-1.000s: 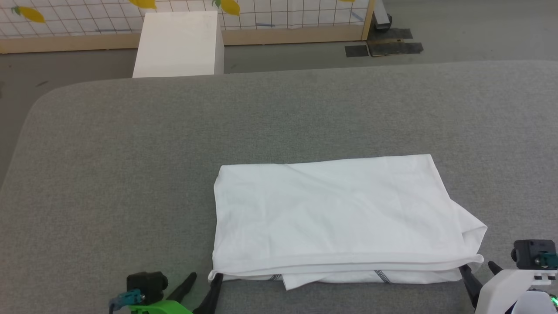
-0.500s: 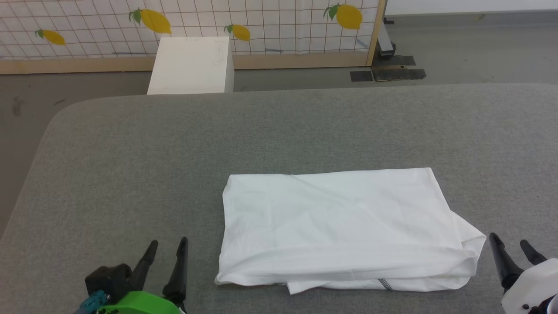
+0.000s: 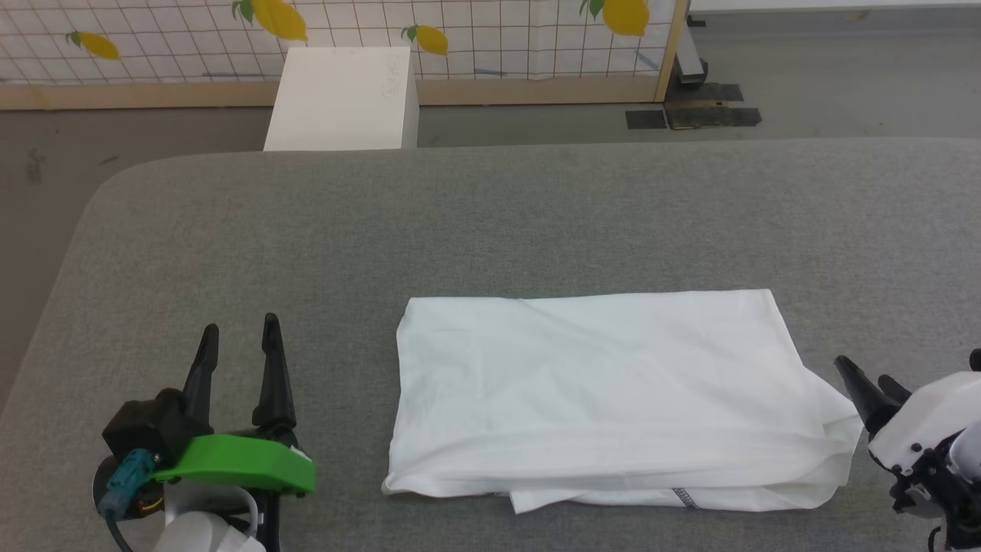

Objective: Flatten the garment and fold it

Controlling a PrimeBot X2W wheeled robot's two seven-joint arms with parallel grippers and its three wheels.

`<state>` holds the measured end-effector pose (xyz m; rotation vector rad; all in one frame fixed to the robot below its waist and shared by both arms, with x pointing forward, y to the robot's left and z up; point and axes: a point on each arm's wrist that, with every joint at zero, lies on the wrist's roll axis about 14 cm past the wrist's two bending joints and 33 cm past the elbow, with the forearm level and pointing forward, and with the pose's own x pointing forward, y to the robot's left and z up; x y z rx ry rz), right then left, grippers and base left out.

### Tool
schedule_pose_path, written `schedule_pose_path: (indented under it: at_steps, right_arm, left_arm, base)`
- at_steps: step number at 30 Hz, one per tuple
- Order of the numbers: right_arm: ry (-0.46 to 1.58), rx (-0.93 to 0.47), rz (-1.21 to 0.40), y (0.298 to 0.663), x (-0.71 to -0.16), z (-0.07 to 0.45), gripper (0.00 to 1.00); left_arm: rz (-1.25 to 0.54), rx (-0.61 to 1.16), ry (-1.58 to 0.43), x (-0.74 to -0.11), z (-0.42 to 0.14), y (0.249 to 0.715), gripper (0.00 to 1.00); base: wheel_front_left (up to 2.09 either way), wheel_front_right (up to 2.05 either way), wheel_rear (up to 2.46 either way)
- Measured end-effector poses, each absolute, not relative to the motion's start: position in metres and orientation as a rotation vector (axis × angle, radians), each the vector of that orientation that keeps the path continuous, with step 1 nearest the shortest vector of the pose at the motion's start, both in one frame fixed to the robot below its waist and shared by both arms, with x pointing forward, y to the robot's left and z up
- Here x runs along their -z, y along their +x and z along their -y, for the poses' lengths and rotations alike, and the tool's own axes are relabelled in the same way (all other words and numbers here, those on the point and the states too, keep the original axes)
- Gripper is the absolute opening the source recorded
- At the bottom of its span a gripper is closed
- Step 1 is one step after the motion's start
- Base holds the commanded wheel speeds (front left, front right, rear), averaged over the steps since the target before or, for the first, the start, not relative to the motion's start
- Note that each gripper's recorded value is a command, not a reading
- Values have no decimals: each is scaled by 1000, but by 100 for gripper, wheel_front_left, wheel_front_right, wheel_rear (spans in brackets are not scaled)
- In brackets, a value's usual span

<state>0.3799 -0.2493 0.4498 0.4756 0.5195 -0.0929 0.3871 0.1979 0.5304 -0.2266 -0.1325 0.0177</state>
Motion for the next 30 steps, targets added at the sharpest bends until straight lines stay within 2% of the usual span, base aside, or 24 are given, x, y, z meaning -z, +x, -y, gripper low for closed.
schedule_pose_path:
  at_steps: [13, 20, 21, 22, 24, 25, 30]
  right_arm:
    - [418, 9, -896, 387, -387, 224, 100]
    - [449, -57, -977, 390, -379, 202, 100]
    - [459, -66, -980, 390, -380, 198, 62]
    - [472, -75, -980, 390, -380, 195, 38]
    - [501, -90, -979, 390, -381, 189, 8]
    - [511, -96, -976, 390, -382, 186, 0]
    - [525, -78, -923, 389, -386, 190, 0]
  left_arm:
    - [103, -73, -221, -512, -209, 391, 100]
    - [83, -83, -228, -503, -212, 390, 100]
    - [81, -83, -227, -502, -212, 390, 100]
    - [80, -82, -229, -502, -212, 390, 100]
    - [77, -79, -232, -501, -212, 390, 100]
    - [77, -76, -234, -501, -211, 389, 100]
    - [83, -62, -226, -503, -207, 389, 100]
  base:
    - [0, 0, 0]
    - [0, 0, 0]
    - [0, 0, 0]
    - [0, 0, 0]
    - [0, 0, 0]
    - [0, 0, 0]
    - [0, 0, 0]
